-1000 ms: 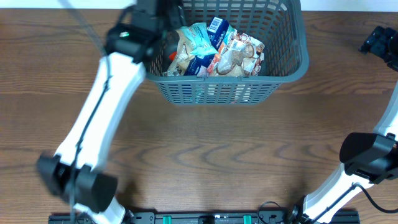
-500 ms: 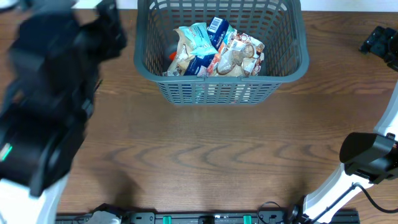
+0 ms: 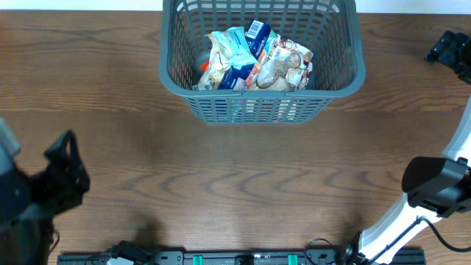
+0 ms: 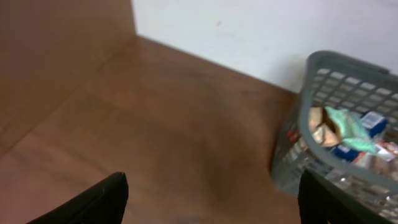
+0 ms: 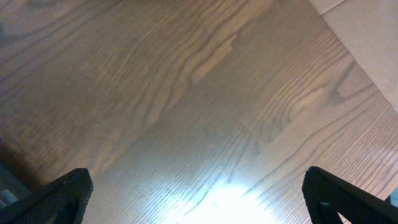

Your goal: Pack container

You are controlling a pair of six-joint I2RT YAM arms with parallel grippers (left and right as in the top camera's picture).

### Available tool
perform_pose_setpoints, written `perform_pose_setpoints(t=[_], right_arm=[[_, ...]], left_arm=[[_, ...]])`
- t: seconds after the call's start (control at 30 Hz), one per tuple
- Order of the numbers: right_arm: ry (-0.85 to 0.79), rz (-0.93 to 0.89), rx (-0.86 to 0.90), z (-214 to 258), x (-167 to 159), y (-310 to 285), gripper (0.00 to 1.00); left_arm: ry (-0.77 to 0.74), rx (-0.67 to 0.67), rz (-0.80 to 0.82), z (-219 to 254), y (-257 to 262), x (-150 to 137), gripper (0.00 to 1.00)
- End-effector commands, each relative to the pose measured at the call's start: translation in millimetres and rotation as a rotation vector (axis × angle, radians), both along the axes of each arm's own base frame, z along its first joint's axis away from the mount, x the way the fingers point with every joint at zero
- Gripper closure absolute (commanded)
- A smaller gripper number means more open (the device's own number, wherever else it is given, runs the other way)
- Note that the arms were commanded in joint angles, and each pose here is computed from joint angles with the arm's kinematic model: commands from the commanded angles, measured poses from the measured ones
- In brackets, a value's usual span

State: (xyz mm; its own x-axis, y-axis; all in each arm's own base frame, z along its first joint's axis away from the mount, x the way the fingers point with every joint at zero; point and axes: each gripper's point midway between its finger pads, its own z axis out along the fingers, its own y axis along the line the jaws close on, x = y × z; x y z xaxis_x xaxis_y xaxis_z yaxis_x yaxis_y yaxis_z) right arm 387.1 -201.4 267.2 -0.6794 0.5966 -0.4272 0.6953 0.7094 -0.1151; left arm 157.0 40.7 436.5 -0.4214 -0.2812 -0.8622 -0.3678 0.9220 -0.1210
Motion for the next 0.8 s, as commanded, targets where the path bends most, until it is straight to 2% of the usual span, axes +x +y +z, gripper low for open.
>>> perform_pose_setpoints(t=[0.0, 0.17, 0.43, 0.67, 0.77], right_arm=[[0.0, -0.018, -0.011, 2, -3, -3, 0.01], [0.0, -0.018, -0.011, 2, -3, -3, 0.01], [0.0, -0.018, -0.011, 2, -3, -3, 0.01], [0.0, -0.018, -0.01, 2, -3, -3, 0.01], [0.0, -0.018, -0.01, 2, -3, -3, 0.01]], left_arm=[[0.01, -0.025, 0.073, -6, 11, -13, 0.25], [0.086, -0.085, 0.117, -30, 17, -39, 0.25], [-0.05, -0.167, 0.11, -31, 31, -85, 0.25], [-0.168, -0.269, -0.014, -49, 30, -137, 0.25], [-0.199, -0.301, -0.049, -59, 29, -151, 0.23]])
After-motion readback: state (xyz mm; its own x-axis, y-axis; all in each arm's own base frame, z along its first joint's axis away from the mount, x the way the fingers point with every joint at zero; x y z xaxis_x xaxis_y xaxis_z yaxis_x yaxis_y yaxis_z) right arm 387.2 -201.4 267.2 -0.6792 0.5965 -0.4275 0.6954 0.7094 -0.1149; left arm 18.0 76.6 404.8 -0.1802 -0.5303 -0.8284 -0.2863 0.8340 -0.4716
